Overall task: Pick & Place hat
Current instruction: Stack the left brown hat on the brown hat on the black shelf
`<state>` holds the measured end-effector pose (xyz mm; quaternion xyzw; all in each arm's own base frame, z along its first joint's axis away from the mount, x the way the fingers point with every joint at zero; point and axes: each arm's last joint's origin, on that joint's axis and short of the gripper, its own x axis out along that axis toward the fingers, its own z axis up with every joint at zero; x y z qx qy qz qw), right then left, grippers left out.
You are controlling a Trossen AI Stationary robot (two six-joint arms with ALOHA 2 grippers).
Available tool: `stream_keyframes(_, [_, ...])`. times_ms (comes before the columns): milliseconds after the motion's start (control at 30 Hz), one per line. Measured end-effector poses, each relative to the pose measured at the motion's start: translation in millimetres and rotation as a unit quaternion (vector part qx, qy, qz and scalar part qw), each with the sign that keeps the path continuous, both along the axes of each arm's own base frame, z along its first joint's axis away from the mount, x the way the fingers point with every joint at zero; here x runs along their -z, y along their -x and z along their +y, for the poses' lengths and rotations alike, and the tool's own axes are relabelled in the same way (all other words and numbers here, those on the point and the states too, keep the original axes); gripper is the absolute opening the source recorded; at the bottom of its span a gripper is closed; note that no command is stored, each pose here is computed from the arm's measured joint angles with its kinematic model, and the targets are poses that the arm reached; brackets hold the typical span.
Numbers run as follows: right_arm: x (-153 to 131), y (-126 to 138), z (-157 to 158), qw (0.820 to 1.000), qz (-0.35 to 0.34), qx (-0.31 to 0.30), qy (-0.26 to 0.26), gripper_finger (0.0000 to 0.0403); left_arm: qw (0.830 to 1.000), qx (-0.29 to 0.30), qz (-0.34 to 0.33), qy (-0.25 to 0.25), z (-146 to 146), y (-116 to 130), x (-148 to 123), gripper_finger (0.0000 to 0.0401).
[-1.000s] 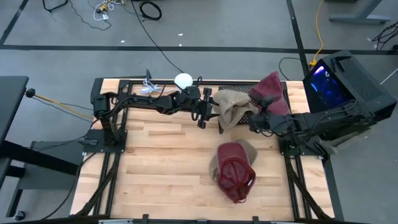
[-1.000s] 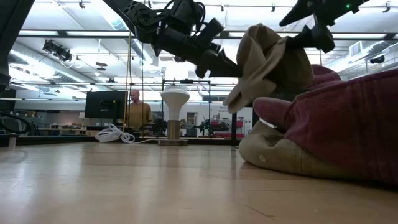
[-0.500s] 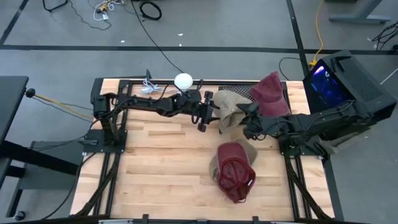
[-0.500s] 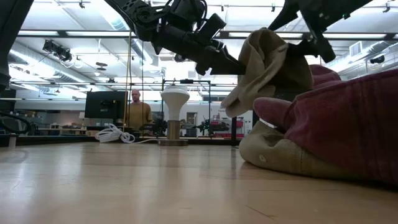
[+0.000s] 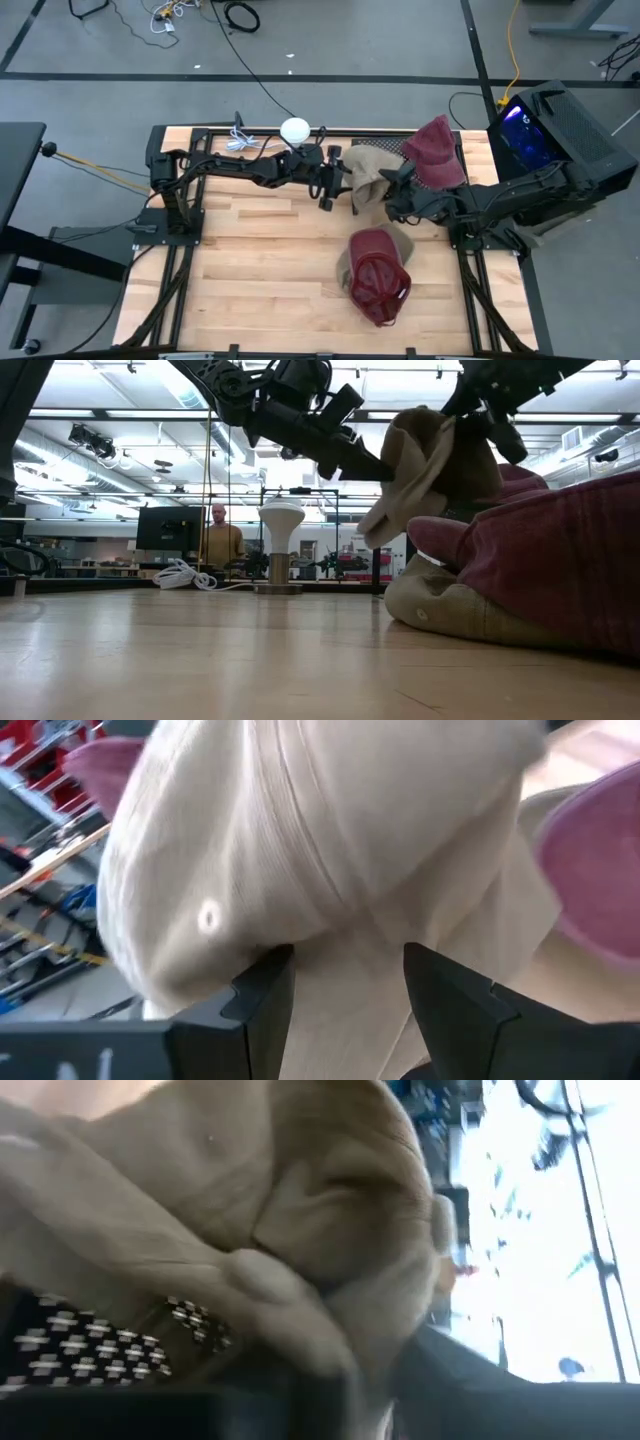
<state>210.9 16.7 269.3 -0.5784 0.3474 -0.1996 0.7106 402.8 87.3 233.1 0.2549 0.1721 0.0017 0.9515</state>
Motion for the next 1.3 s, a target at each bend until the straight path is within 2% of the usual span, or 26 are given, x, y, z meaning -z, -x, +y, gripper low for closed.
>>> stream_keyframes(67, [-1.8, 0.0, -0.8, 1.0, -0.014, 0.019, 0.004, 0.0049, 1.0, -0.018, 0.001, -0.006, 1.1, 0.1, 0.0, 0.0195])
stream_keyframes(133, [-3.7, -0.4, -1.2, 0.999, -0.029, 0.031, 0.003, 0.0015, 0.999, -0.04, 0.003, -0.013, 2.4, 0.4, 0.1, 0.0195])
stream_keyframes(300, [-12.5, 0.7, -8.5, 0.989, -0.096, 0.109, 0.003, 0.0016, 0.992, -0.113, 0.012, -0.053, 6.7, 2.3, -1.4, 0.0195])
stream_keyframes(467, [-26.8, 6.3, -18.8, 0.976, -0.164, 0.145, -0.01, 0.0008, 0.985, -0.155, 0.0, -0.07, 8.1, 7.7, -14.2, 0.0195])
stream_keyframes(600, [-35.0, 12.2, -26.3, 0.962, -0.197, 0.187, -0.006, 0.0006, 0.989, -0.137, -0.007, -0.054, 6.1, 8.7, -17.9, 0.0195])
stream_keyframes(700, [-34.2, 14.1, -27.4, 0.956, -0.202, 0.21, -0.005, 0.0005, 0.995, -0.089, -0.003, -0.035, 3.1, 8.7, -16.9, 0.0195])
stream_keyframes(867, [-24.3, 15.5, -27.5, 0.949, -0.218, 0.225, -0.036, 0.0006, 0.999, -0.033, -0.012, 0.012, -0.9, 7.8, -17.0, 0.0195])
stream_keyframes(1100, [-15.6, 16.1, -21.6, 0.94, -0.253, 0.201, -0.107, 0.0008, 0.999, -0.021, -0.01, 0.035, -1.7, 7.1, -15.1, 0.0195])
stream_keyframes(1200, [-13.7, 16.8, -17.5, 0.935, -0.265, 0.198, -0.125, 0.0008, 0.999, -0.023, -0.013, 0.042, -1.8, 7.0, -15.4, 0.0195])
stream_keyframes(1300, [-9.9, 18.6, -13.3, 0.939, -0.254, 0.192, -0.131, 0.0011, 0.999, -0.023, -0.012, 0.044, -1.9, 7.1, -15.3, 0.0195])
